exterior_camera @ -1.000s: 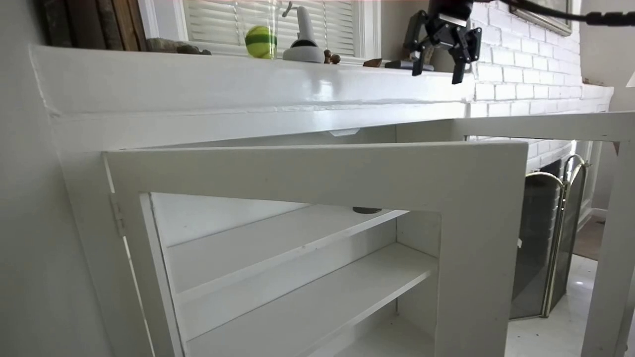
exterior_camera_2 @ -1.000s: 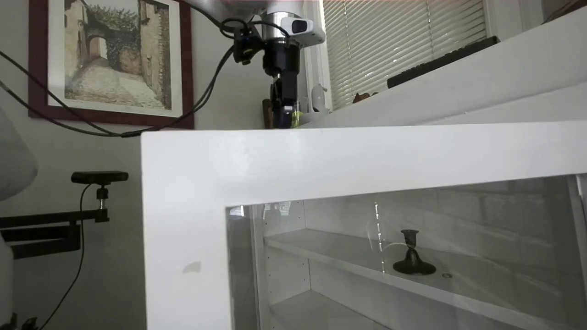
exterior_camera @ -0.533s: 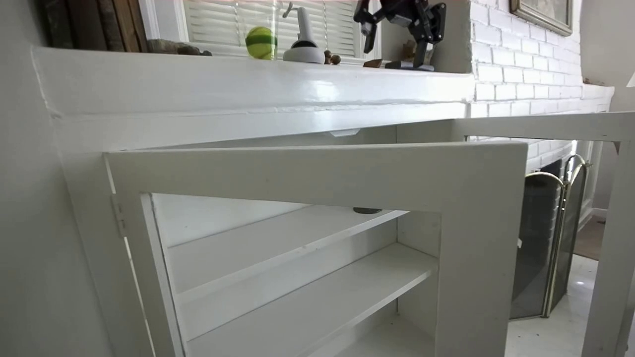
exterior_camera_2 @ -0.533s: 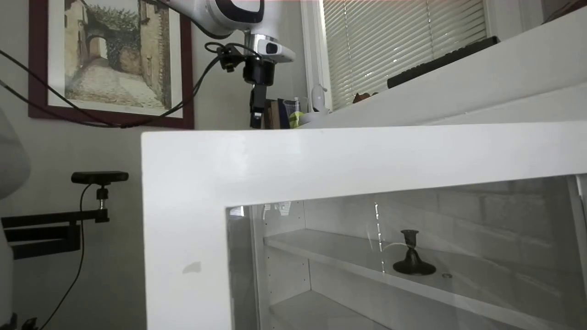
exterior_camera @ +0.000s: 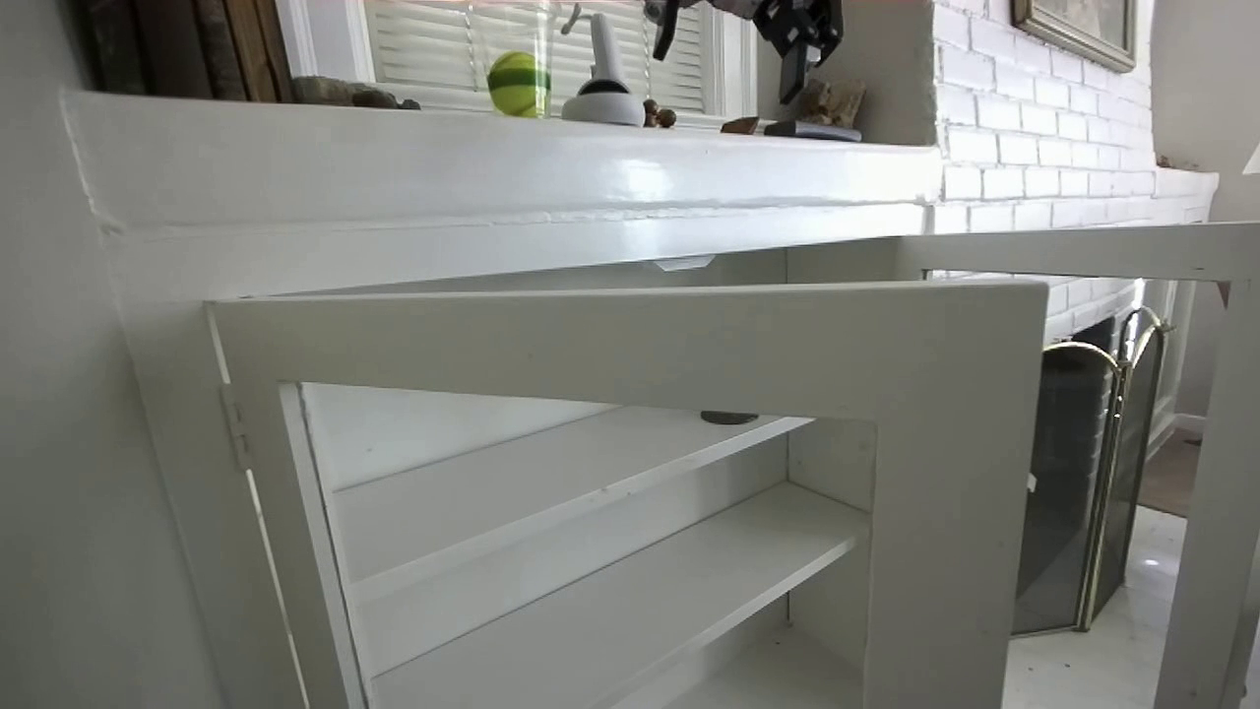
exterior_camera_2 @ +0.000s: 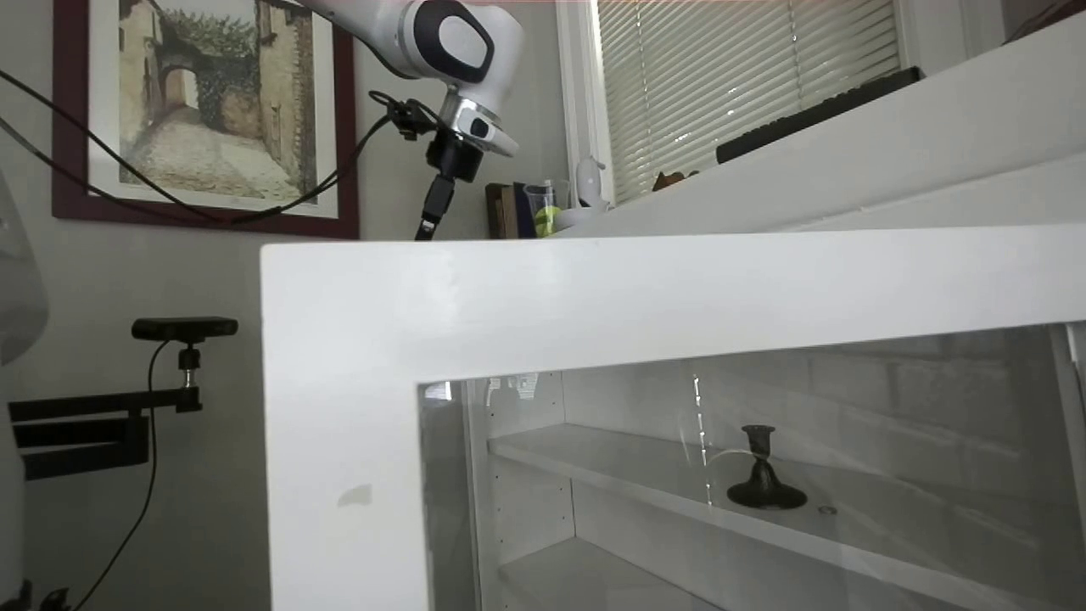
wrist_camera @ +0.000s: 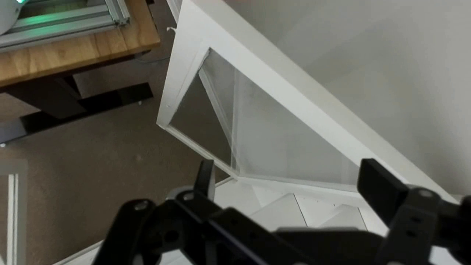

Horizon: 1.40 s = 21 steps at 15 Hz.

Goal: Close the left cabinet door

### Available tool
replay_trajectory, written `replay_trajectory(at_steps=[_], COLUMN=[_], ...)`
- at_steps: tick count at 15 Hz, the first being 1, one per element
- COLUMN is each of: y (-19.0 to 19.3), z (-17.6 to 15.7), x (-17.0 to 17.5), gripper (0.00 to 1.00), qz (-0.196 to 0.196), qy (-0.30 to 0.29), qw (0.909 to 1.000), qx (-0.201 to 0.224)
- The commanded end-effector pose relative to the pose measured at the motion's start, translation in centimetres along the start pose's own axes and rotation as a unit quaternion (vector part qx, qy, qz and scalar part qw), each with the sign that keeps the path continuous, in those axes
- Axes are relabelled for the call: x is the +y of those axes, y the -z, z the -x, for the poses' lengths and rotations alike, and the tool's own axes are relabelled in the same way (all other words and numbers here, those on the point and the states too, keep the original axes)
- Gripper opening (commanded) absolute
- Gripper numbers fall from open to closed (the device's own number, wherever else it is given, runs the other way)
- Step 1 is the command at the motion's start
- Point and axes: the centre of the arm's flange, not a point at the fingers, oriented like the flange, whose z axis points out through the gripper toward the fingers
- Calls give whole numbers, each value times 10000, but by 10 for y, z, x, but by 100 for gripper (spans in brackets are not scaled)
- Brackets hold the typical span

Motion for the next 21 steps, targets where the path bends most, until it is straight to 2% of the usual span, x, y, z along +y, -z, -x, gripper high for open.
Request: replay_trajectory(at_steps=[1,4,5,6,9,16,21], y=[0,2,2,0,-18,-75,-116], z=[0,-1,-5,-7,-9,7,-6], x=[-2,-3,-6,-13,-39,-111,-137], gripper=[100,100,100,100,100,100,100], qz=[13,13,-105,-26,-198,-512,-214], qy=[13,20,63,10,50,-54,-169], qw=[10000,9999,9997,9996,9985,9877,9835], qx=[-72,-114,-234,-264,-502,-1473,-1788])
